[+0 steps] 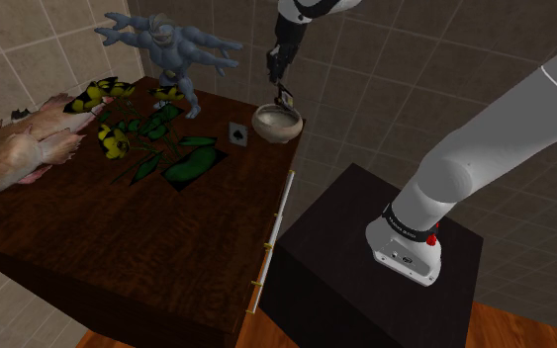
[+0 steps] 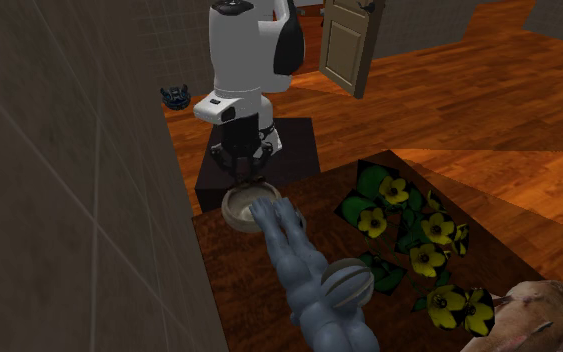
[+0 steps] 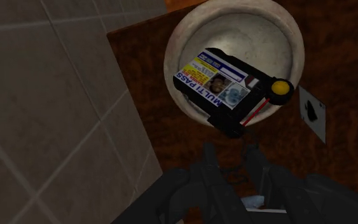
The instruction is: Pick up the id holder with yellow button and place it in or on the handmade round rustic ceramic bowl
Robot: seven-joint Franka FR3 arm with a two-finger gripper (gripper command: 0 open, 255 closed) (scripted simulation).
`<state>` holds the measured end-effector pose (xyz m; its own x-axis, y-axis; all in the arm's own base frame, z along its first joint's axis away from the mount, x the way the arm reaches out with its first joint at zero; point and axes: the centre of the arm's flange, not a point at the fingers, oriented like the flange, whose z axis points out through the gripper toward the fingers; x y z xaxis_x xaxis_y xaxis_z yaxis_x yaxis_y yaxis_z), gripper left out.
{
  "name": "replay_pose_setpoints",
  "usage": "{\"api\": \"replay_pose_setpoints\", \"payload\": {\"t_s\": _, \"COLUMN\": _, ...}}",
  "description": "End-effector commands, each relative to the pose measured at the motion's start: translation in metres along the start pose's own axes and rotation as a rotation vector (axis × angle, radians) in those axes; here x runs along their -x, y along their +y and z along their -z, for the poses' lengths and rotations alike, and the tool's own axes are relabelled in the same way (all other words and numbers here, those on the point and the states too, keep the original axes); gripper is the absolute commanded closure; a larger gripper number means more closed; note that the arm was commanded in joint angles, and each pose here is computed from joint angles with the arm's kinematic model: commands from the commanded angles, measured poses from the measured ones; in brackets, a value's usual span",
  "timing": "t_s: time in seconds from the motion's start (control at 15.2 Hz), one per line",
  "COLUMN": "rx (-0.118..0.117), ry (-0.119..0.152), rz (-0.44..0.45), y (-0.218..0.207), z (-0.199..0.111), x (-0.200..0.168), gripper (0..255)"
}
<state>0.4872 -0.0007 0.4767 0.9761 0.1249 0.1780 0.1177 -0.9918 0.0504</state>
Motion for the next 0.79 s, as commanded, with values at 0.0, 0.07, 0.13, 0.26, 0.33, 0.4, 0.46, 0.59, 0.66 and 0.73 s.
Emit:
{"api": "replay_pose_setpoints", "payload": {"t_s": 0.0, "rx": 0.0, "ry": 0.0, "rz": 0.0, "y": -0.001, "z": -0.01, "x": 0.003, "gripper": 255}}
{"api": "replay_pose_setpoints", "payload": {"t_s": 0.07, "rx": 0.0, "ry": 0.0, "rz": 0.0, "y": -0.001, "z": -0.015, "x": 0.004, "gripper": 255}}
{"api": "replay_pose_setpoints", "payload": {"t_s": 0.13, "rx": 0.0, "ry": 0.0, "rz": 0.0, "y": -0.001, "z": -0.02, "x": 0.005, "gripper": 255}}
{"api": "replay_pose_setpoints", "payload": {"t_s": 0.26, "rx": 0.0, "ry": 0.0, "rz": 0.0, "y": -0.002, "z": -0.031, "x": 0.007, "gripper": 255}}
{"api": "replay_pose_setpoints", "payload": {"t_s": 0.33, "rx": 0.0, "ry": 0.0, "rz": 0.0, "y": -0.002, "z": -0.036, "x": 0.008, "gripper": 255}}
{"api": "replay_pose_setpoints", "payload": {"t_s": 0.4, "rx": 0.0, "ry": 0.0, "rz": 0.0, "y": -0.002, "z": -0.041, "x": 0.009, "gripper": 255}}
{"api": "replay_pose_setpoints", "payload": {"t_s": 0.46, "rx": 0.0, "ry": 0.0, "rz": 0.0, "y": -0.003, "z": -0.046, "x": 0.01, "gripper": 255}}
{"api": "replay_pose_setpoints", "payload": {"t_s": 0.59, "rx": 0.0, "ry": 0.0, "rz": 0.0, "y": -0.003, "z": -0.057, "x": 0.012, "gripper": 255}}
{"api": "replay_pose_setpoints", "payload": {"t_s": 0.66, "rx": 0.0, "ry": 0.0, "rz": 0.0, "y": -0.003, "z": -0.062, "x": 0.013, "gripper": 255}}
{"api": "replay_pose_setpoints", "payload": {"t_s": 0.73, "rx": 0.0, "ry": 0.0, "rz": 0.0, "y": -0.004, "z": -0.067, "x": 0.013, "gripper": 255}}
